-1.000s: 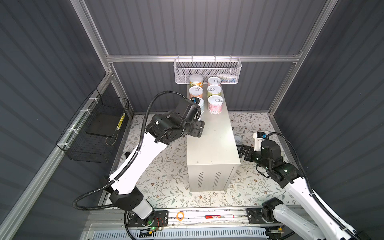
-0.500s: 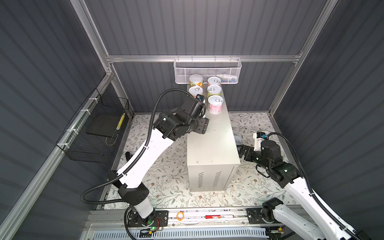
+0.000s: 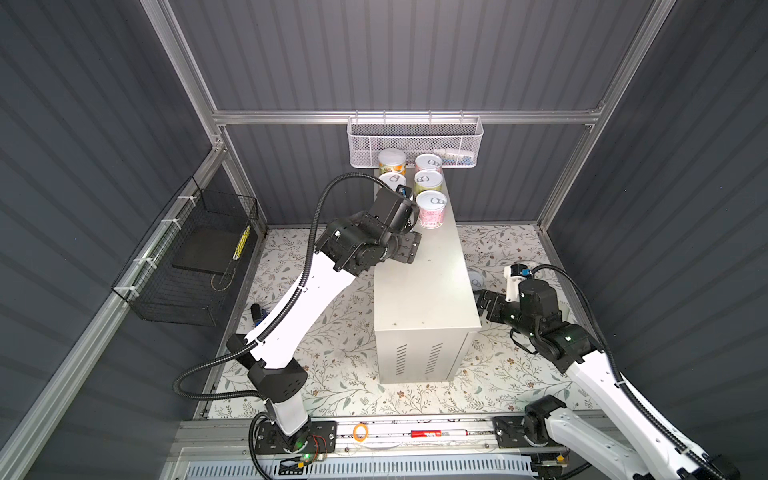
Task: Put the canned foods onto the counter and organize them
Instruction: 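Set the yellow-labelled can in front of the blue-labelled can, then open the left gripper and withdraw it down toward its last floor can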
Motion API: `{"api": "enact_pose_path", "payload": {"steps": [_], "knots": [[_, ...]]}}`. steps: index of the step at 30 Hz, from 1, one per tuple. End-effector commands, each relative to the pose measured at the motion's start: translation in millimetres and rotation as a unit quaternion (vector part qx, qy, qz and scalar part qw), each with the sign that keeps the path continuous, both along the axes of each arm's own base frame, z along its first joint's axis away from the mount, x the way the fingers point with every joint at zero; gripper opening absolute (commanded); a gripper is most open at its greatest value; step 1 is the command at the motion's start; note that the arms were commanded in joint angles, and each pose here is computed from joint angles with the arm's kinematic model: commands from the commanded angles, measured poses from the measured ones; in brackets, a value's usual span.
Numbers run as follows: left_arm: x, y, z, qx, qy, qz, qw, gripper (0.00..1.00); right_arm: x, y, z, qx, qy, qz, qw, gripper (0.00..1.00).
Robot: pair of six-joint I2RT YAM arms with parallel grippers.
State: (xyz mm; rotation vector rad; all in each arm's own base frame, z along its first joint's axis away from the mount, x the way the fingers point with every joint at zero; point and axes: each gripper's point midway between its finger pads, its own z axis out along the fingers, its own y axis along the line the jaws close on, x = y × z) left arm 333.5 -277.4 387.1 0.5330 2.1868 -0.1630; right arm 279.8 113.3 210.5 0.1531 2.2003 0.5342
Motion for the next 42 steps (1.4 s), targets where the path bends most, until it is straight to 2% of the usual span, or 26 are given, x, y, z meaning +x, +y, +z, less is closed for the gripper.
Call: {"api": "enact_pose_path", "payload": {"steps": [1,4,5,6,7,9,10,13,15,21,28,38,42], "knots": [[-2,6,0,0.011,0.006,0.008,1.000,0.16,4,2,10,0.009,-0.013,0.002,1.000,0.99],[-4,7,4,0.005,0.005,0.006,1.000,0.30,5,3,13,0.011,-0.017,0.002,1.000,0.99],[-5,8,5,0.005,0.004,0.006,1.000,0.39,6,3,12,0.012,-0.016,0.002,1.000,0.99],[-5,8,5,0.005,0.004,0.006,1.000,0.54,6,3,12,0.013,-0.016,0.001,1.000,0.99],[-6,8,6,0.003,0.004,0.004,1.000,0.64,6,4,12,0.014,-0.015,0.001,1.000,0.99],[-7,6,4,0.000,0.007,-0.003,1.000,0.77,7,4,11,0.015,-0.014,0.002,1.000,0.99],[-8,4,4,-0.003,0.008,-0.008,1.000,0.82,7,5,11,0.017,-0.013,0.003,1.000,0.99],[-10,-1,4,-0.012,0.008,-0.020,1.000,0.88,7,5,11,0.018,-0.013,0.003,1.000,0.99],[-9,0,5,-0.012,0.006,-0.017,1.000,0.99,6,6,11,0.020,-0.012,0.003,1.000,0.99],[-10,6,12,-0.010,-0.005,-0.012,1.000,0.99,5,5,14,0.018,-0.015,0.003,1.000,0.99],[-16,7,41,-0.029,-0.033,-0.033,0.999,0.99,7,6,24,0.016,-0.020,0.006,1.000,0.99],[-29,28,101,-0.078,-0.110,-0.026,0.991,0.99,-2,-2,37,0.003,-0.023,0.001,1.000,0.99],[-43,53,127,-0.113,-0.168,-0.011,0.979,0.99,-5,-9,40,-0.012,-0.030,-0.006,0.999,0.99]]}}
